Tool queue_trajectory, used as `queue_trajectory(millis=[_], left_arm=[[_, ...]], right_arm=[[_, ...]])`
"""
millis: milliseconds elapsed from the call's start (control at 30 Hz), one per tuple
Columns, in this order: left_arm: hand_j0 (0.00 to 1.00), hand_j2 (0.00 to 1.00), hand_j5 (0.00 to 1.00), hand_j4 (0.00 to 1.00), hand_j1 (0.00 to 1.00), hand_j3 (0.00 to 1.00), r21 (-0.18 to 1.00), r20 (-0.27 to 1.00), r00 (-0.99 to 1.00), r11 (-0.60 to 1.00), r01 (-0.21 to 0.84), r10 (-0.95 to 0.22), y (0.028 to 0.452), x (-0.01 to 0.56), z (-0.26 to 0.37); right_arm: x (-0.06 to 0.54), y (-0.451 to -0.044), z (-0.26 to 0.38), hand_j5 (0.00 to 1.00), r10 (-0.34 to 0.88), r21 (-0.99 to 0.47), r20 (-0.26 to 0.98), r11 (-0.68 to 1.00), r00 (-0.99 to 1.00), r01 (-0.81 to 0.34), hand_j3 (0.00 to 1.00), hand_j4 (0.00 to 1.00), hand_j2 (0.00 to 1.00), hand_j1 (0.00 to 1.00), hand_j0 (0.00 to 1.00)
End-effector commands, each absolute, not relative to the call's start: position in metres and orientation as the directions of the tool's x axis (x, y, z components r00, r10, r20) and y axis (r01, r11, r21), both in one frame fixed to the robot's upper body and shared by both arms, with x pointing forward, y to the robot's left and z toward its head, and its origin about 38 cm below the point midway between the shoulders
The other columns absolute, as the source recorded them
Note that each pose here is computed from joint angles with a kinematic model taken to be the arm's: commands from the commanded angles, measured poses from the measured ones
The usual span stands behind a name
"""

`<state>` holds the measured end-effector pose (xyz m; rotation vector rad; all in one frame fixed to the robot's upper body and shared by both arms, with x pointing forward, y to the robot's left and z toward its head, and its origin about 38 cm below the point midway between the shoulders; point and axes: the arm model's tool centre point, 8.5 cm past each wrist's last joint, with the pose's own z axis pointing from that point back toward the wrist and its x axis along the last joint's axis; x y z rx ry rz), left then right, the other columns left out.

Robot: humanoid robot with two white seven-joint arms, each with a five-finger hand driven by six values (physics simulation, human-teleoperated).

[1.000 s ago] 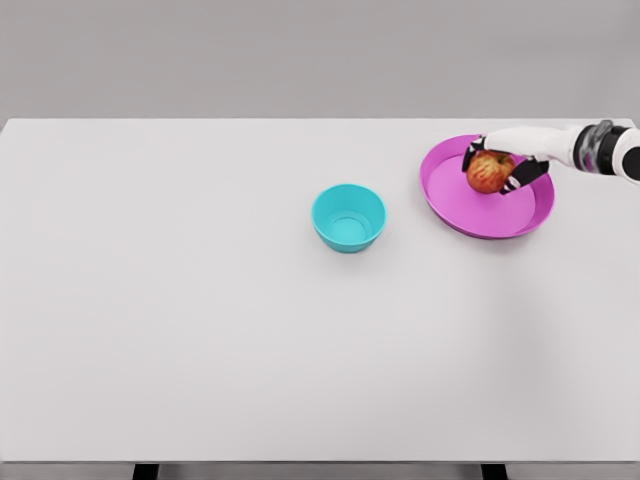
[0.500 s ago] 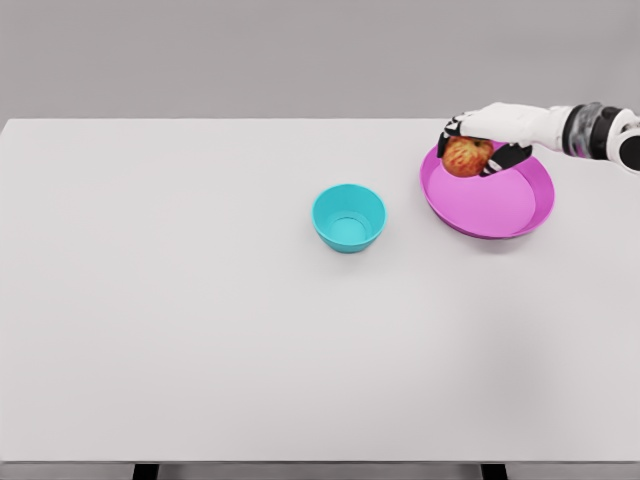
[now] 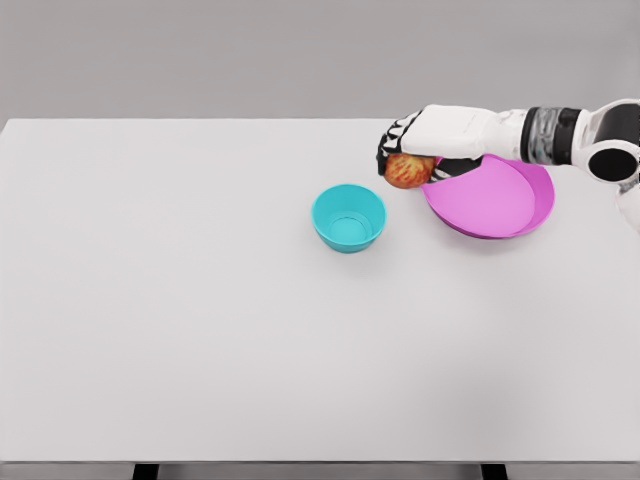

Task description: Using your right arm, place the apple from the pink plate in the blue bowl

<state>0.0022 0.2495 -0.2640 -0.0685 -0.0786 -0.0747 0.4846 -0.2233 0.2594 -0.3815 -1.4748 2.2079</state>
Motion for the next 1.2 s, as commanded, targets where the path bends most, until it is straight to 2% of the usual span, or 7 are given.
queue_trajectory(millis=[0, 367, 800, 1167], left_arm=[[1.00, 1.00, 1.00, 1.00, 1.00, 1.00, -0.066, 0.081, 0.994, 0.995, 0.077, -0.072, 0.249, 0.002, -0.264], [1.00, 1.00, 1.00, 1.00, 1.00, 1.00, -0.066, 0.081, 0.994, 0.995, 0.077, -0.072, 0.249, 0.002, -0.264], [1.00, 1.00, 1.00, 1.00, 1.00, 1.00, -0.066, 0.081, 0.994, 0.995, 0.077, -0.072, 0.249, 0.002, -0.264], [1.00, 1.00, 1.00, 1.00, 1.00, 1.00, -0.066, 0.081, 0.994, 0.995, 0.077, -0.072, 0.249, 0.002, -0.264]], right_arm=[[0.478, -0.211, 0.266, 0.52, 0.478, -0.929, 0.011, -0.320, -0.878, -0.186, 0.52, 0.52, 0.52, 0.52, 0.52], [0.467, -0.167, 0.255, 0.53, 0.394, -0.935, 0.035, -0.313, -0.918, -0.170, 0.53, 0.53, 0.53, 0.53, 0.53], [0.474, -0.161, 0.226, 0.54, 0.416, -0.908, 0.077, -0.347, -0.906, -0.236, 0.54, 0.54, 0.54, 0.54, 0.54], [0.474, -0.157, 0.224, 0.55, 0.409, -0.907, 0.080, -0.348, -0.909, -0.237, 0.55, 0.55, 0.55, 0.55, 0.55]])
